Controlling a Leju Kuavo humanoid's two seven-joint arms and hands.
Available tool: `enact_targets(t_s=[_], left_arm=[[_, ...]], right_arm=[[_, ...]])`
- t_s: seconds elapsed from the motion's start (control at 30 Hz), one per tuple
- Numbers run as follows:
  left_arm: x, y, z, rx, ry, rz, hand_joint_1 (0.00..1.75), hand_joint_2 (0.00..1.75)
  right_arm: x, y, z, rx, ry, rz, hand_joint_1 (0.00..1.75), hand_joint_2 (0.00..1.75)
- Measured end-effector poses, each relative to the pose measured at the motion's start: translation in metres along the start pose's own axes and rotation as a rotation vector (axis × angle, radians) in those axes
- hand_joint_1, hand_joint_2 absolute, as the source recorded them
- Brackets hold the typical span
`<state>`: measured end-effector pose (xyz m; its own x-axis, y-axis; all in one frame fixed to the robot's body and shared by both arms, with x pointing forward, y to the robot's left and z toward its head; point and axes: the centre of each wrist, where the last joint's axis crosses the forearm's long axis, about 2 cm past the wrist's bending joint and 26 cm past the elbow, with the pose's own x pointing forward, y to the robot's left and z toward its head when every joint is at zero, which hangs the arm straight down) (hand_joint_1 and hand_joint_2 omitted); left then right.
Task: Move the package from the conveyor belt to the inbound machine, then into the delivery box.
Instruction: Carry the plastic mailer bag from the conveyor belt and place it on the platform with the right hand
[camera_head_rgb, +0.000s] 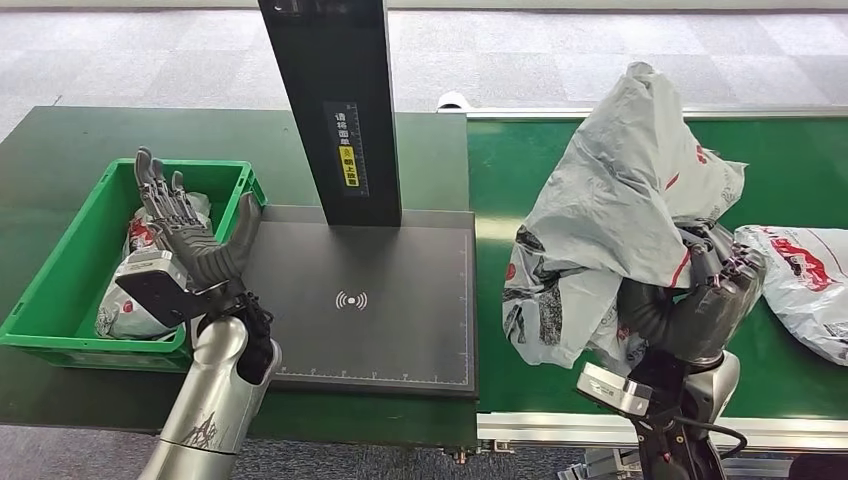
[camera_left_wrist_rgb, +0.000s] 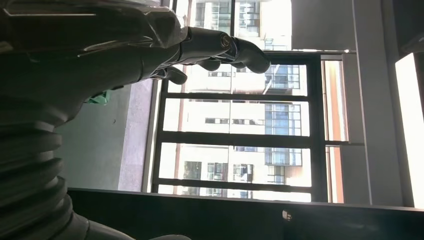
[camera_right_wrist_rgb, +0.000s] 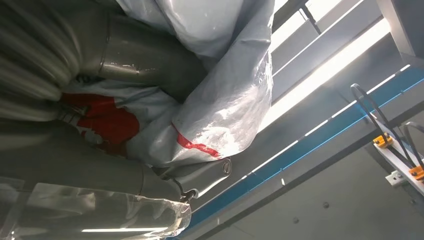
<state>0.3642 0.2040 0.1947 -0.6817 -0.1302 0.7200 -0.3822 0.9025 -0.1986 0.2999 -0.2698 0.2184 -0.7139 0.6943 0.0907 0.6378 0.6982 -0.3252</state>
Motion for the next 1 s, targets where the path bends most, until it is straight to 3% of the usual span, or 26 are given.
enact_targets(t_s=[0.27, 0.6, 1.0], left_arm=[[0.006, 0.007, 0.004, 0.028, -0.015, -0.004, 0.00, 1.75], [0.009, 0.017, 0.006, 0.035, -0.033, -0.007, 0.00, 1.75], [0.010, 0.021, 0.006, 0.040, -0.038, -0.007, 0.00, 1.75]], right_arm=[[-0.003, 0.039, 0.008, 0.308, -0.179, 0.019, 1.75, 1.75], [-0.031, 0.095, -0.021, 0.840, -0.362, 0.057, 1.75, 1.75], [-0.034, 0.125, -0.019, 1.115, -0.420, 0.079, 1.75, 1.75]])
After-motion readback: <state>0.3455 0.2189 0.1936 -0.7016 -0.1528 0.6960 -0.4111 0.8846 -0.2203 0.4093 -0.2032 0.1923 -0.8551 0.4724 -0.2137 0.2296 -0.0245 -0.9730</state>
